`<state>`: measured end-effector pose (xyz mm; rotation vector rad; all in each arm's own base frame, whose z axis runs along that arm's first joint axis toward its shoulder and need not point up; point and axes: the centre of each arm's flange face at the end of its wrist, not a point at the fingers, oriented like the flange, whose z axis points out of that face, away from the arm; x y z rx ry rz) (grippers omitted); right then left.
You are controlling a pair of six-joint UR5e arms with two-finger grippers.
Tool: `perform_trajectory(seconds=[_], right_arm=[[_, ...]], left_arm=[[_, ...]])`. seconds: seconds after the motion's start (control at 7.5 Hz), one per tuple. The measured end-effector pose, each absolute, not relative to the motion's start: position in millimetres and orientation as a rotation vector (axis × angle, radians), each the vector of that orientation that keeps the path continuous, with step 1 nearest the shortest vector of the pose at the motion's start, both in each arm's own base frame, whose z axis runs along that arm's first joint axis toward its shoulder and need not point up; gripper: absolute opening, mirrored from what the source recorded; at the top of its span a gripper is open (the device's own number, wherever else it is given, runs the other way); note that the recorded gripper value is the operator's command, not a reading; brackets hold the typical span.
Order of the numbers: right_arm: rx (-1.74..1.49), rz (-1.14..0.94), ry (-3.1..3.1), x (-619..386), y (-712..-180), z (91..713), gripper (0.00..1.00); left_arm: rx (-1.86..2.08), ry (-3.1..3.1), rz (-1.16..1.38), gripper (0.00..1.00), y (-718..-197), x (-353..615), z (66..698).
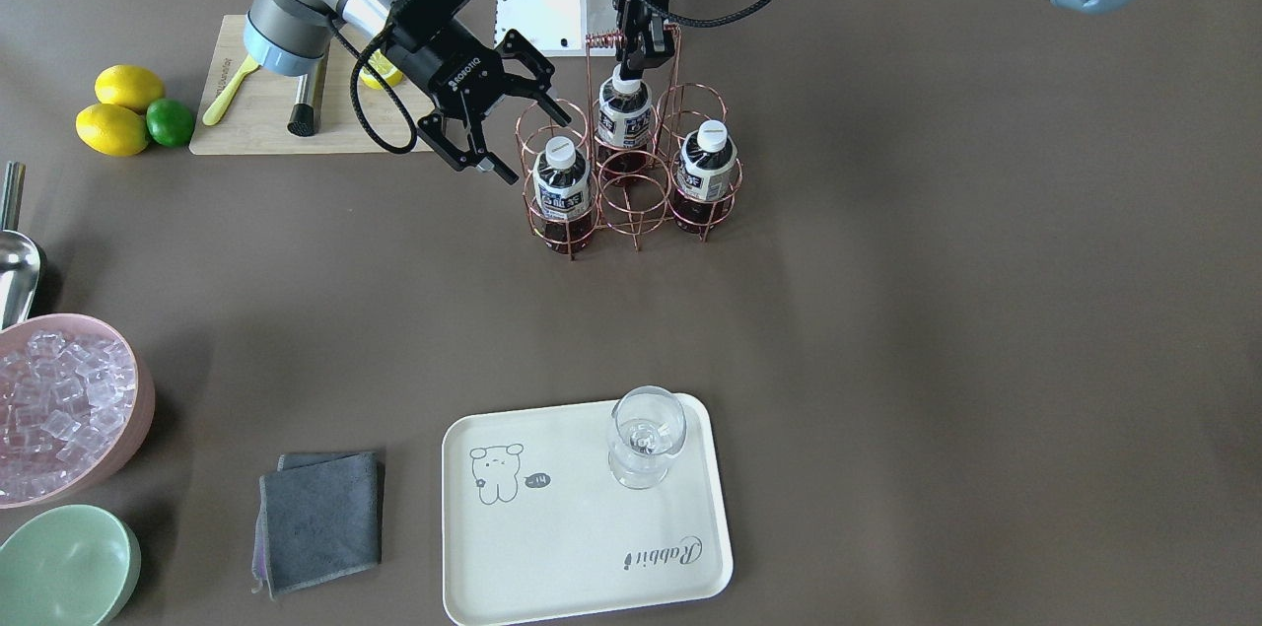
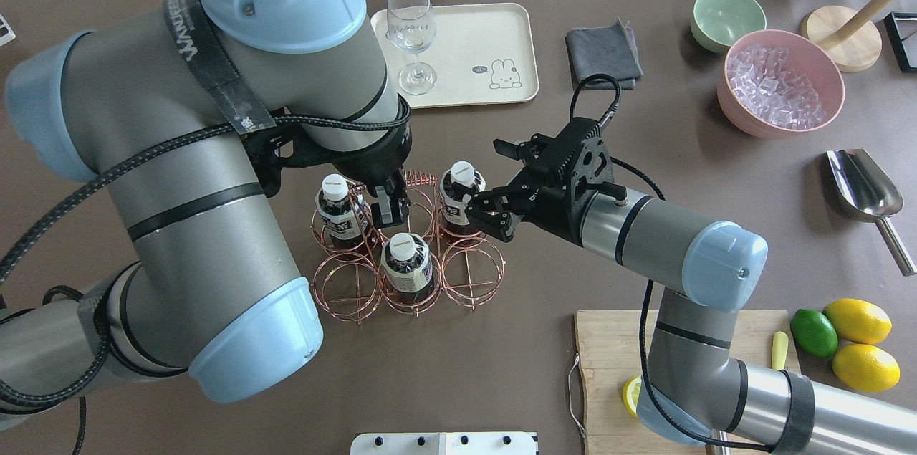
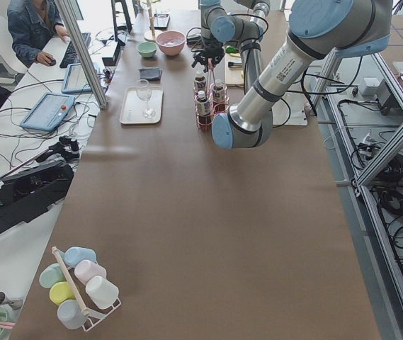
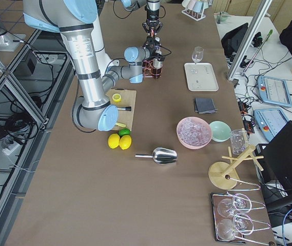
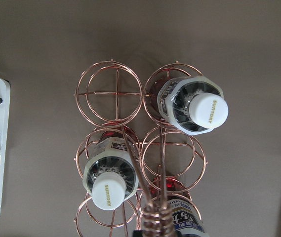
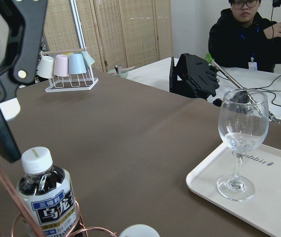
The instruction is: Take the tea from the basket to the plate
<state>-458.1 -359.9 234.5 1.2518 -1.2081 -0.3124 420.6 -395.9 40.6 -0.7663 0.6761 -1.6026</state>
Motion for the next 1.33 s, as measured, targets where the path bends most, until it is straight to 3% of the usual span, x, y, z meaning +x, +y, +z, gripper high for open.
perform_trajectory(seconds=[0.53,1.33], right_arm=[[1.226,-0.3,-1.236,-468.7,-351.7,231.1,0.63],[1.226,-0.297,-1.222,-473.6,-354.9,229.0,0.6]], left_arm=[[-0.766,0.674,-1.603,0.0,-396.2,421.2,40.9],[-0.765,0.67,-1.604,0.0,-396.4,423.0,41.9]])
